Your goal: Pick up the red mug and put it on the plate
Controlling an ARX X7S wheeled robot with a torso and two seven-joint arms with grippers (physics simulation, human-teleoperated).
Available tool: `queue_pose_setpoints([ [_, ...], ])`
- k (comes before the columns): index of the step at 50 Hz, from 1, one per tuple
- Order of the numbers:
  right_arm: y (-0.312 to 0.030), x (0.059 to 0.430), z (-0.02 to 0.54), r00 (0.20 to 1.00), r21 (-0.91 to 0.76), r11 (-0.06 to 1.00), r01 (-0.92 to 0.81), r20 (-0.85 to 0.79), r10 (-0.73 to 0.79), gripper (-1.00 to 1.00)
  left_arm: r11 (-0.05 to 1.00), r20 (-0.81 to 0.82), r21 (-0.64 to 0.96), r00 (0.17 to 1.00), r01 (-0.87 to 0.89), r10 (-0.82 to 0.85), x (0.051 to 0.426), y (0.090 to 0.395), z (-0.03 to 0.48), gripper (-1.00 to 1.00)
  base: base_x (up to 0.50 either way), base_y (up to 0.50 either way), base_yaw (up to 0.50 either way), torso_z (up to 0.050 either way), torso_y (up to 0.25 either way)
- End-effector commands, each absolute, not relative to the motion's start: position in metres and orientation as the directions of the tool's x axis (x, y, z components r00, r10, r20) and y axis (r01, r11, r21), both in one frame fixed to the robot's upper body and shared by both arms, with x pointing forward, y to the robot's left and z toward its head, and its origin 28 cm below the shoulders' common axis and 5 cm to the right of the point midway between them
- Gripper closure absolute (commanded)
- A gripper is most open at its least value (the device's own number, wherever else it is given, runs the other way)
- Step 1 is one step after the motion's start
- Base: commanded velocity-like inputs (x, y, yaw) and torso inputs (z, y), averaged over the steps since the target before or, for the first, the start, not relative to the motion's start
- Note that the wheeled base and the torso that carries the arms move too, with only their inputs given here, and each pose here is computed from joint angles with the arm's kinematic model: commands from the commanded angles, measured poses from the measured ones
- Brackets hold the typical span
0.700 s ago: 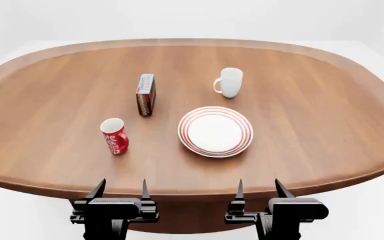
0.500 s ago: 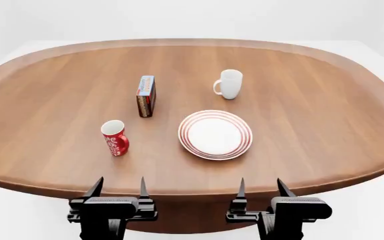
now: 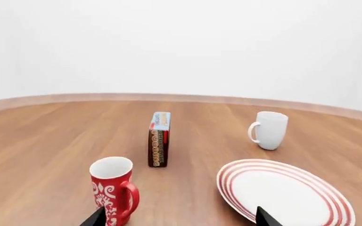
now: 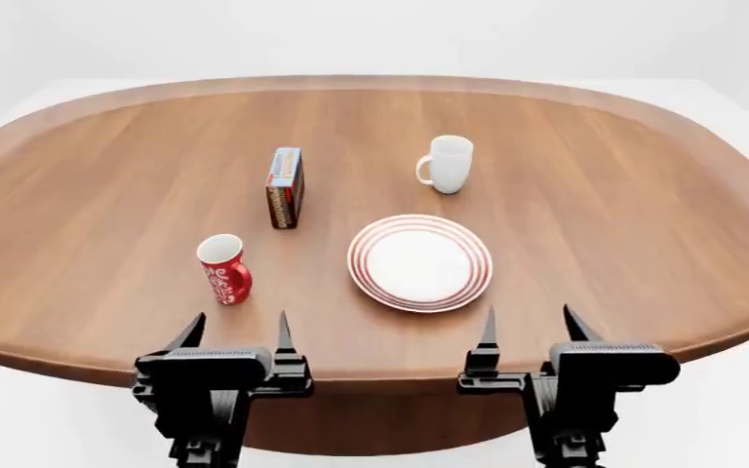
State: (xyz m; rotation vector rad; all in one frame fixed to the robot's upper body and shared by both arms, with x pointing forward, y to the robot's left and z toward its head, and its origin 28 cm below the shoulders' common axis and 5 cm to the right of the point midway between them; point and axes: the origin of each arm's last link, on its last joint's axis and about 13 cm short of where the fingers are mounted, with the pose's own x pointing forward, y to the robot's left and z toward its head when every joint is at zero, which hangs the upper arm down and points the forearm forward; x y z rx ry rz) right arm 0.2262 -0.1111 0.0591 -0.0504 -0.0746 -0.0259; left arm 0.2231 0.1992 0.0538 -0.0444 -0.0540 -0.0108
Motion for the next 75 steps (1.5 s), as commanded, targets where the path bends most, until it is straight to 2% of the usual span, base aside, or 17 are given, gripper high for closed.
queue_pose_setpoints([
  [1, -0.113, 0.228, 0.061, 0.996, -0.071, 0.997, 0.030, 0.086, -0.024, -1.00, 0.999, 0.078, -0.051, 0.997, 0.009, -0.005, 0.224, 0.201, 0.063, -1.00, 0.50, 0.00, 0.00, 0.000, 0.000],
  [10, -0.111, 0.232, 0.056, 0.998, -0.120, 0.993, 0.013, 0.062, -0.006, -1.00, 0.999, 0.081, -0.040, 0.997, 0.013, -0.010, 0.224, 0.199, 0.058, -1.00, 0.11, 0.00, 0.00, 0.000, 0.000],
  [37, -0.109, 0.235, 0.051, 1.000, -0.149, 0.989, -0.005, 0.016, 0.007, -1.00, 0.999, 0.088, -0.041, 0.996, 0.010, -0.007, 0.225, 0.199, 0.058, -1.00, 0.00, 0.50, 0.00, 0.000, 0.000],
  [44, -0.109, 0.235, 0.052, 1.000, -0.123, 0.992, -0.013, 0.026, 0.016, -1.00, 0.999, 0.088, -0.043, 0.996, 0.010, -0.007, 0.226, 0.200, 0.058, -1.00, 0.00, 0.00, 0.00, 0.000, 0.000],
  [69, -0.112, 0.234, 0.051, 0.999, -0.112, 0.994, 0.001, 0.033, 0.003, -1.00, 0.999, 0.090, -0.046, 0.996, 0.018, -0.014, 0.224, 0.200, 0.059, -1.00, 0.49, 0.00, 0.00, 0.000, 0.000],
  [75, -0.112, 0.238, 0.057, 0.993, -0.127, 0.985, -0.117, -0.016, 0.116, -1.00, 0.998, 0.097, -0.070, 0.995, 0.009, -0.002, 0.224, 0.203, 0.066, -1.00, 0.06, 0.00, 0.00, 0.000, 0.000],
])
